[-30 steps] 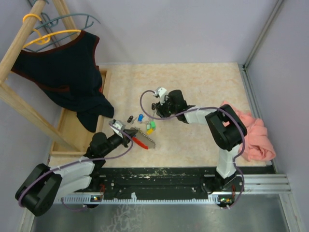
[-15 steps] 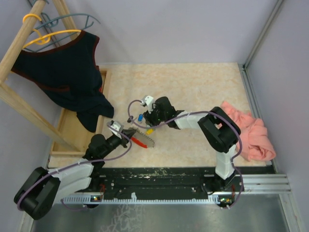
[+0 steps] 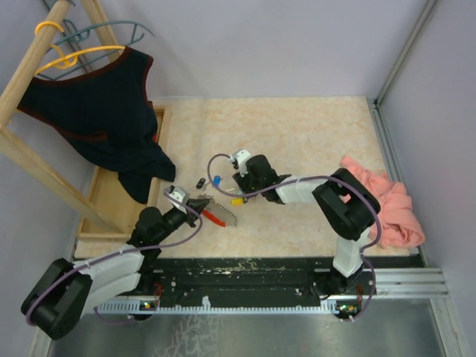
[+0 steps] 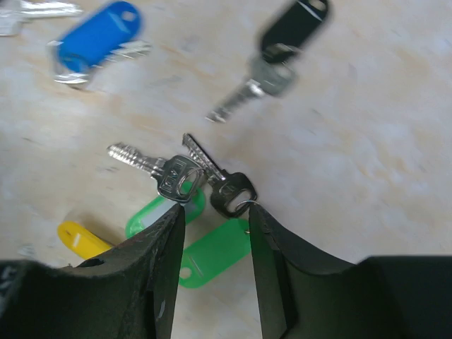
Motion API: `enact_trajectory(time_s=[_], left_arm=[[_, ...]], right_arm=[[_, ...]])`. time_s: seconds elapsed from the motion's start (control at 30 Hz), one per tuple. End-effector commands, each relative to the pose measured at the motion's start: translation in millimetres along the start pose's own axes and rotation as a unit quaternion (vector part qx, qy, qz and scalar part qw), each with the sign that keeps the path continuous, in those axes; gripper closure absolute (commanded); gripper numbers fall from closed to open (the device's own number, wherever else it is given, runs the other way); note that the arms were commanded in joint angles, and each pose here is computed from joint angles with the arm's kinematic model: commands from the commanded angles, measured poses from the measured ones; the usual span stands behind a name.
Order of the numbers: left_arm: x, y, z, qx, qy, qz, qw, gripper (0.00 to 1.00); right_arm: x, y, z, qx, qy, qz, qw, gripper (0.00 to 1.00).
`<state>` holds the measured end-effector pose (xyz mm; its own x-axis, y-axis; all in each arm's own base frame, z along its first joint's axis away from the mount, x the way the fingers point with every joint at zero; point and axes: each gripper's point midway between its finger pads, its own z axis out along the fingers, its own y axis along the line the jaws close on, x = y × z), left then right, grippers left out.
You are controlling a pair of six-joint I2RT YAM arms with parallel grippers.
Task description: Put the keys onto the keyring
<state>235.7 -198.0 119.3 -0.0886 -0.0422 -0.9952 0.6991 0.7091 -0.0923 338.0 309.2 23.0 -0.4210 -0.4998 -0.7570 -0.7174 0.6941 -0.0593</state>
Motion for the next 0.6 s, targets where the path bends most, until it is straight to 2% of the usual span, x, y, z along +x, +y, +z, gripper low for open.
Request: enact_trajectory(time_s=[0.0, 0.1, 0.27, 0.57], left_arm=[[-13, -5, 2, 0.017, -0.026, 0.007, 0.999, 1.0], [-12, -9, 4, 0.029, -0.024, 0.008, 0.999, 1.0], [-12, -10, 5, 0.035, -0.022, 0.009, 0.999, 1.0], [-11, -12, 6, 0.043, -0.018, 0.008, 0.999, 1.0]], right_arm=[[45, -59, -29, 0.084, 0.056, 0.093, 0.991, 0.6], [41, -77, -40, 0.1, 0.038, 0.131, 0.986, 0.6], [33, -90, -53, 0.133, 0.038, 0.142, 0.98, 0.58], [-2, -15, -66, -0.004, -0.019, 0.048, 0.999, 0.57]])
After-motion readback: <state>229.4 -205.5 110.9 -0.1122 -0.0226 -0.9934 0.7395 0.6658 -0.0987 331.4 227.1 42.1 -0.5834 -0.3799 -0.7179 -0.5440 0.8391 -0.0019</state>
